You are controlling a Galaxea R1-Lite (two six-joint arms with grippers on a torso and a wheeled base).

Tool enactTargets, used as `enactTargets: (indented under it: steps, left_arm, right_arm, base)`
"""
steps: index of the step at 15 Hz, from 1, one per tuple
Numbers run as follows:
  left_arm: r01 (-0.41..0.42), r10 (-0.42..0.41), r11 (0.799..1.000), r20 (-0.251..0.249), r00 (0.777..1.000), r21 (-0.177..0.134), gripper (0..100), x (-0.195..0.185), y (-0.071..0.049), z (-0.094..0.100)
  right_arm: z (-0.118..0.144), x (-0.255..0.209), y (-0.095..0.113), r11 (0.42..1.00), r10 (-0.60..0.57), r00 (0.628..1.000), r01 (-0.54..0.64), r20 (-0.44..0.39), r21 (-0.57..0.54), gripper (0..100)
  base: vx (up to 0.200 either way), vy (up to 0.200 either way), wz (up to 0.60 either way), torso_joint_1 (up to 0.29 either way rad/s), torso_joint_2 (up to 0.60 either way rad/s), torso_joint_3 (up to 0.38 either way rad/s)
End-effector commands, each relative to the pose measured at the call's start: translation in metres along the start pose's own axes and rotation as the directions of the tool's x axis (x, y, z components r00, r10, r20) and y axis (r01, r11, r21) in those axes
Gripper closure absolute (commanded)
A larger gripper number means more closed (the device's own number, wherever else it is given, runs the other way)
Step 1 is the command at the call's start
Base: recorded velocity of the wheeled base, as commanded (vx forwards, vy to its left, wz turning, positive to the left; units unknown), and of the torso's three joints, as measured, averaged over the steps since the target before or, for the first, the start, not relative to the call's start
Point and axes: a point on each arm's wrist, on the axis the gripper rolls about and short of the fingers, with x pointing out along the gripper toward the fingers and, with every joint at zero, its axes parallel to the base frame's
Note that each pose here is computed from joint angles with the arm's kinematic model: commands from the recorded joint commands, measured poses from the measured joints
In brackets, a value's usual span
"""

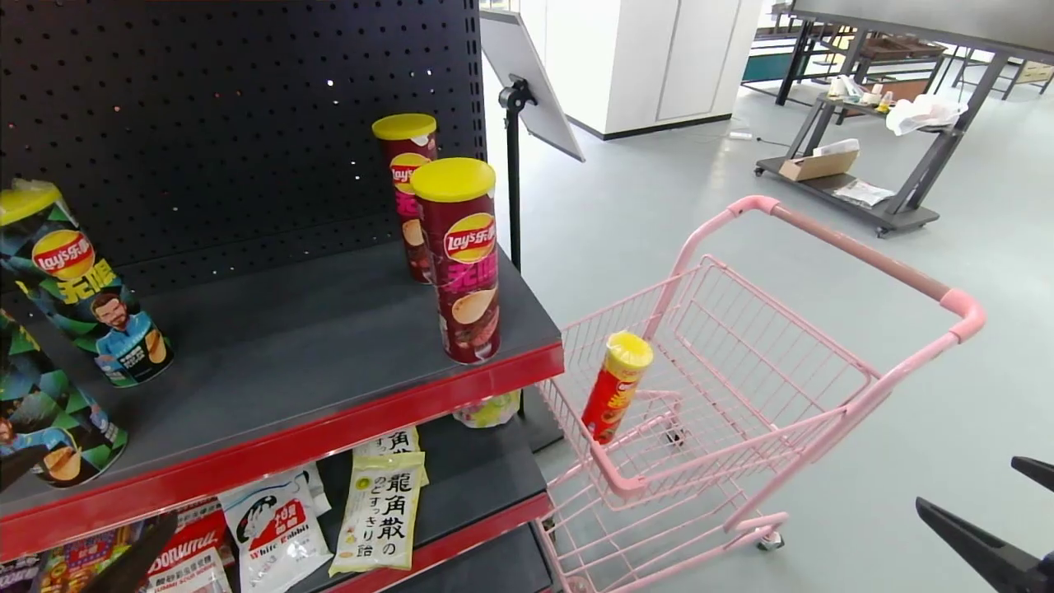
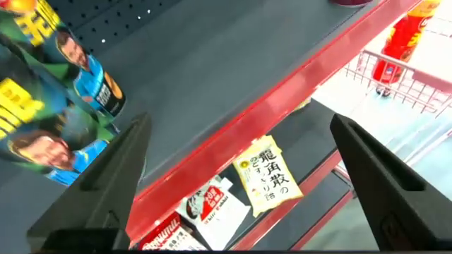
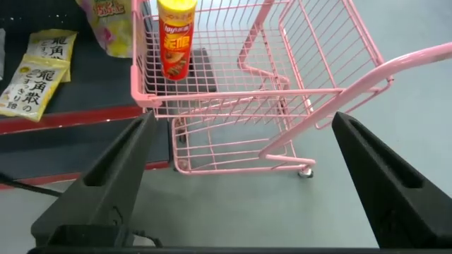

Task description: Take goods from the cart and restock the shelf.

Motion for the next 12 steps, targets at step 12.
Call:
enactTargets:
  steps: [12]
  left_arm:
    - [-0.011, 0.011, 1.0, 0.036, 0.999, -0.012, 0, -0.001, 0.003, 0.011]
  right_arm:
    - [0.043, 0.093, -0.006, 0.974, 0.208, 0.967, -0.19, -0.147, 0.127, 0]
  base:
    - [0.0, 0.0, 0.0, -0.042, 0.11, 0.065]
